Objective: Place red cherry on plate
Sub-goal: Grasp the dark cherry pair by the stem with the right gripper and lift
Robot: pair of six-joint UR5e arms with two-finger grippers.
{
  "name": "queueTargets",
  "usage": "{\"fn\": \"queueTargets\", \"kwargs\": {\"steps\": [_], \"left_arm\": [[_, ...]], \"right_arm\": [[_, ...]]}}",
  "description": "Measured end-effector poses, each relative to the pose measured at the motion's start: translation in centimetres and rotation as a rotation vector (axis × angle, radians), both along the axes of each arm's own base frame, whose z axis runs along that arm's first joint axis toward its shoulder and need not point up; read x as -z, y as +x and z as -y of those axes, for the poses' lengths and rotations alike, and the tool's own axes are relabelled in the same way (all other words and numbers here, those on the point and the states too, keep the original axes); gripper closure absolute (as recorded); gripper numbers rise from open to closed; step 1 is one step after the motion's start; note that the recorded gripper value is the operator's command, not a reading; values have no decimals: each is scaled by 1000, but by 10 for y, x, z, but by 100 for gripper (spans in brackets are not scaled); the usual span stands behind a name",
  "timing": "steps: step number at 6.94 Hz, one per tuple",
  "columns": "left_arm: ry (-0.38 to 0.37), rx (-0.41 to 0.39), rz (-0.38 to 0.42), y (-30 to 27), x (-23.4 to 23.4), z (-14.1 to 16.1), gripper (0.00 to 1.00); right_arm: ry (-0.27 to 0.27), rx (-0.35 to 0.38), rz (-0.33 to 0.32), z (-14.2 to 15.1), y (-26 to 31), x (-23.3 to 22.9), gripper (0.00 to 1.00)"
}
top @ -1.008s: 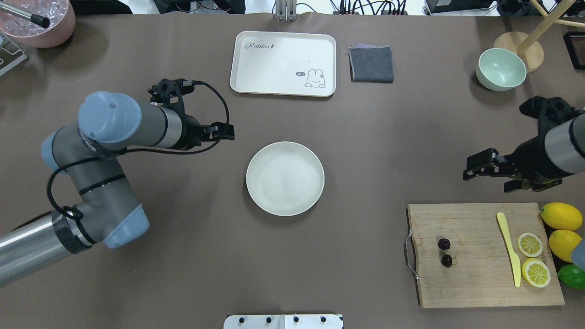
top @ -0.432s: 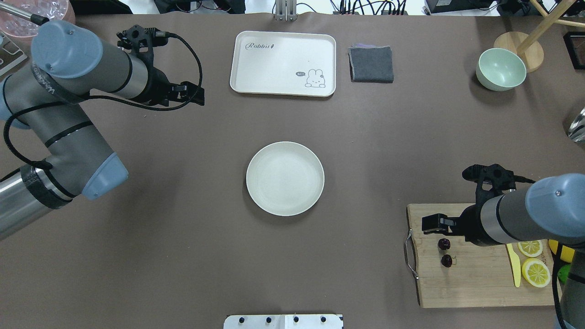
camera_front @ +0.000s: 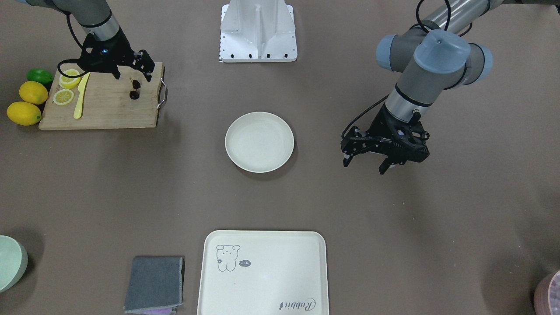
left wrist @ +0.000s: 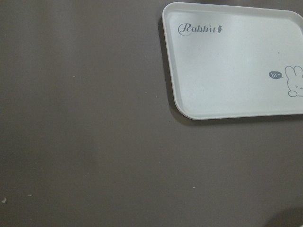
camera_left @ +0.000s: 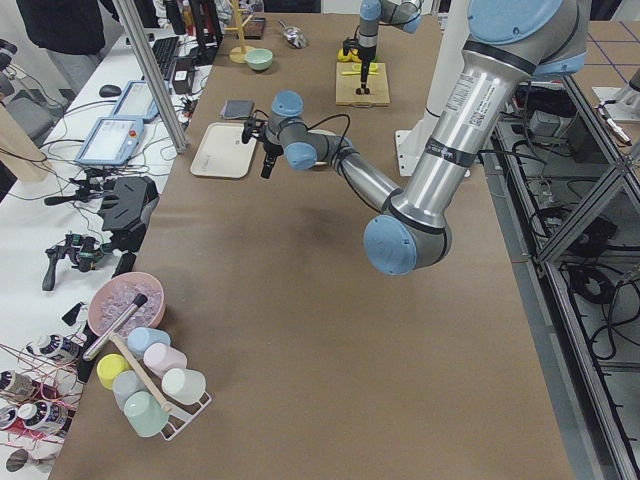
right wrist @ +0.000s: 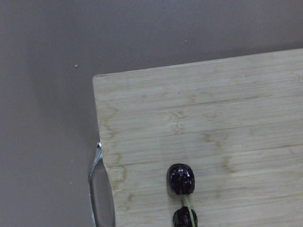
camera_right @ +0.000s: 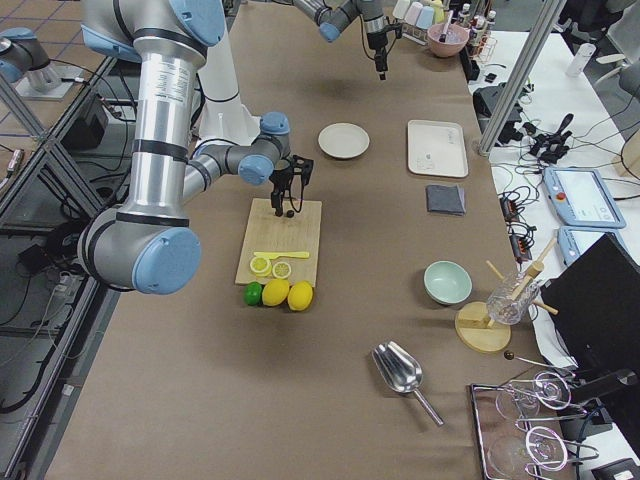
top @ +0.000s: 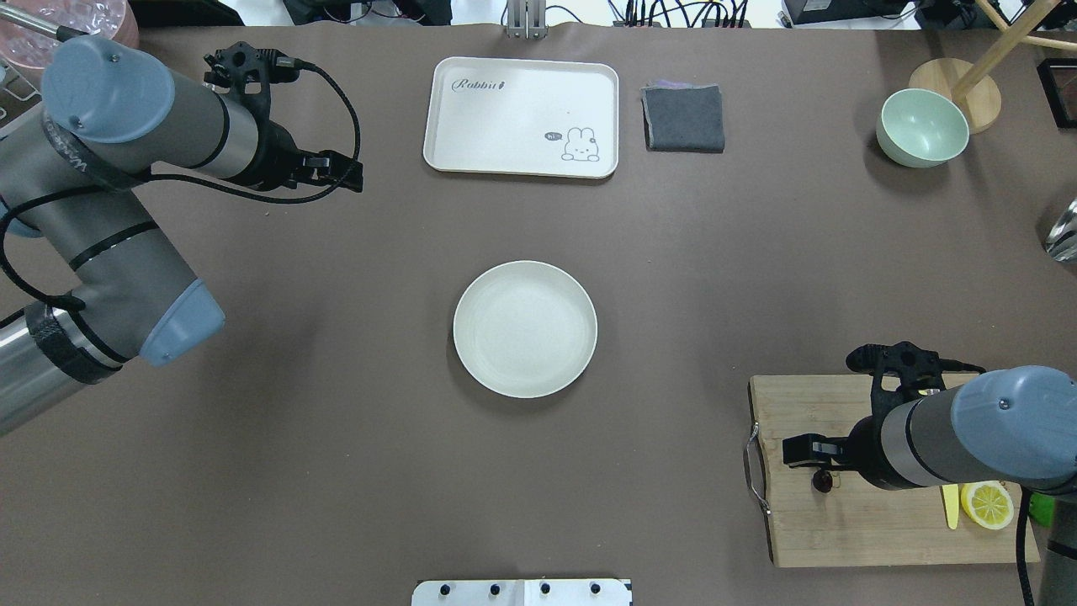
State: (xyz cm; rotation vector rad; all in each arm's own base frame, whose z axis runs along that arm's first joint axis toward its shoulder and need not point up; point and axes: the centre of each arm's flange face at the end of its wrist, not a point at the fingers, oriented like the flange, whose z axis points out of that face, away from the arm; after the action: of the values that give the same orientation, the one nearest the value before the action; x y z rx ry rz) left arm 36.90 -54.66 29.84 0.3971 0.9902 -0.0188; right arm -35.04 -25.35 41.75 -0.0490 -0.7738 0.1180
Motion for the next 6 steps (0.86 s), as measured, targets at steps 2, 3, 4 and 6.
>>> {"fn": "queueTargets", "kwargs": {"steps": [2, 3, 4, 6], "left_arm": [[4, 7, 5, -1, -3, -1, 2], [4, 7, 6, -1, -4, -1, 2], [4, 6, 7, 0, -5, -1, 2], [4, 5, 7, 0, -5, -2, 2]], "right_arm": [[-6, 2, -26, 0, -5, -13, 78], [-4, -3, -40, 1, -7, -19, 100], [1, -10, -53, 2, -8, -25, 100], [6, -23, -55, 4, -7, -24, 100]]}}
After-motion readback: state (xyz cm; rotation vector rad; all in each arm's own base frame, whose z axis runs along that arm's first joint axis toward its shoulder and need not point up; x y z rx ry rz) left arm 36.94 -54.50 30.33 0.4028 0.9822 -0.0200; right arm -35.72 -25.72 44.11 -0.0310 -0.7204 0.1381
